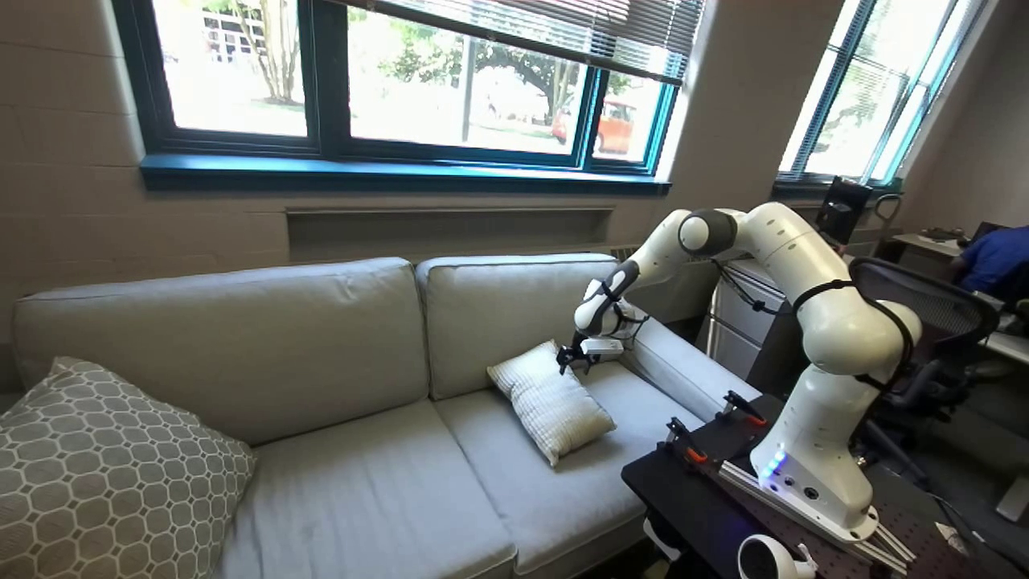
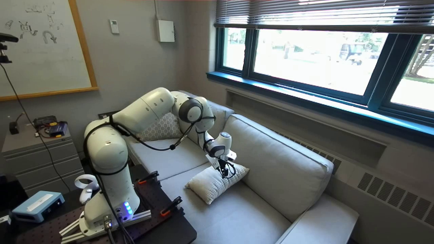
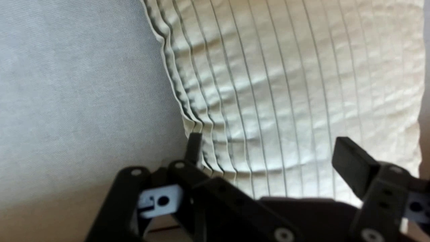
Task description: Move white pillow to the right arm rest side of the couch
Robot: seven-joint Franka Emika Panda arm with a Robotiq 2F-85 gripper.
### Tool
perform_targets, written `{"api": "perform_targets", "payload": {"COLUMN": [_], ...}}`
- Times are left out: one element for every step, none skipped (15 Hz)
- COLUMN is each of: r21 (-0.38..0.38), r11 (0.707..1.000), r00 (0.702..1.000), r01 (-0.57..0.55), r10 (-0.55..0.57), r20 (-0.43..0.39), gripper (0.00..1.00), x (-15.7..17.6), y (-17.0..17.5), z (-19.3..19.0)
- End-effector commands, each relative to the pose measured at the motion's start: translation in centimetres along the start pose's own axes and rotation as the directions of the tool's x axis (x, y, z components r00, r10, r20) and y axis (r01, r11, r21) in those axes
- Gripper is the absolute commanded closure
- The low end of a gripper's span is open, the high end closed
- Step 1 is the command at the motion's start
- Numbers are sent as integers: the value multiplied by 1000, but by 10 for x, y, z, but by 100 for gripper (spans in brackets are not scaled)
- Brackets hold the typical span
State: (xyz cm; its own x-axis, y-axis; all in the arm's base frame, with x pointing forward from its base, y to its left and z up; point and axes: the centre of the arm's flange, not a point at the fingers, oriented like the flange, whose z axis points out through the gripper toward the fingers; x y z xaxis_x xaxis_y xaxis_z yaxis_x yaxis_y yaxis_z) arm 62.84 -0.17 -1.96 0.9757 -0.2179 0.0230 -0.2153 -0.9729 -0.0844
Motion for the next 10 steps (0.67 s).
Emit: {"api": "perform_targets", "payload": {"r21": [91,115,141,164,180,192,197,197,193,183], "r11": [996,993,990,986,983,981,980,980,981,983], "r00": [999,999,998,996,994,992,990,988,987,985], "r01": [-21,-24,-26,-25,-25,-24,-25,-27,-28,-35], "r10": [18,18,17,11,6,0,-3,-4,-4,3], "r20": [34,49,66,87,106,126,141,154,163,171], "gripper": [0,0,0,0,0,0,0,0,25,25], "x": [62,67,71,73,75,76,76,76,77,76], "y": [-2,-3,-4,-6,-7,-7,-6,-3,1,5], "z": [60,71,81,92,102,113,123,133,143,152]}}
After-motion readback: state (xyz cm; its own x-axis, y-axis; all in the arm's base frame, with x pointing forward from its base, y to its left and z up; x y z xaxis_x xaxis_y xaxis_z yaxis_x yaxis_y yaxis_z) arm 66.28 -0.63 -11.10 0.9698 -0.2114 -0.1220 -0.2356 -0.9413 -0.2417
